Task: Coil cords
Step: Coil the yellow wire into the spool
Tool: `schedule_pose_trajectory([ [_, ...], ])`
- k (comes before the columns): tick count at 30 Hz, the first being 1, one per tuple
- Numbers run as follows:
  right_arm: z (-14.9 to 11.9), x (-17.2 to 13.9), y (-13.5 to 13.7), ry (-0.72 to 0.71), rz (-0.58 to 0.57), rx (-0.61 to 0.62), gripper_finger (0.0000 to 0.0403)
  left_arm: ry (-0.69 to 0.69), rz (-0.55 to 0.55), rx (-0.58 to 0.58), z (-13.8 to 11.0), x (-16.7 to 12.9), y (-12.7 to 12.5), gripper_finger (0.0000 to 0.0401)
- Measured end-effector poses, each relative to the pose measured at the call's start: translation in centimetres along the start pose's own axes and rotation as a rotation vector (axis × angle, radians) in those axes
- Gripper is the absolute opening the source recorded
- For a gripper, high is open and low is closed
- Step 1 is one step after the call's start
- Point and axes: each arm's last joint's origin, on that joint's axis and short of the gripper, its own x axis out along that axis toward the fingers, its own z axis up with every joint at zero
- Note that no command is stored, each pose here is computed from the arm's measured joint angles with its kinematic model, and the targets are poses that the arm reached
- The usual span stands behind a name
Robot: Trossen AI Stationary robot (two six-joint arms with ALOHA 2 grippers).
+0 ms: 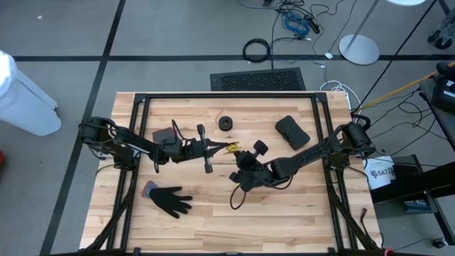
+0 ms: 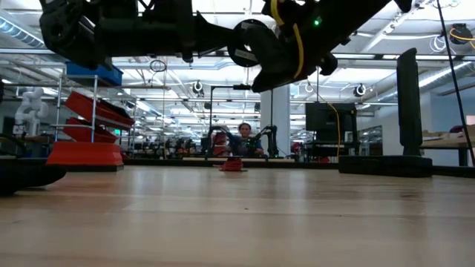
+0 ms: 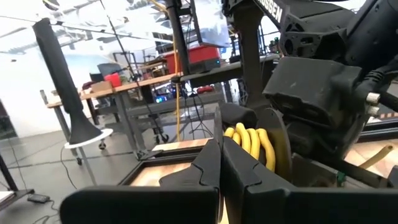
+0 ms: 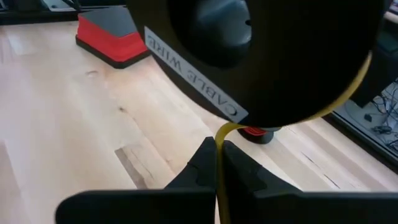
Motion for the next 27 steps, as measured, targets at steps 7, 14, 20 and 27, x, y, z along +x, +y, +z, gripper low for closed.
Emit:
schedule_pose_trajectory([
  [7,1.0,0.4,0.7,-0.065,0.057,0.054,0.0,0.001,0.037,0.0,0.0,0.0,0.3,0.0],
  [14,1.2,1.4,1.1,-0.102,0.083,0.088,0.0,0.05,0.087,0.074,-0.3,0.0,0.5,0.0],
  [20,1.7,1.3,1.3,-0.138,0.102,0.117,0.0,0.114,0.096,0.186,-0.8,0.0,0.4,0.0],
  [27,2.0,1.9,1.0,-0.136,0.117,0.158,0.0,0.171,0.089,0.292,-1.3,0.0,0.4,0.0],
])
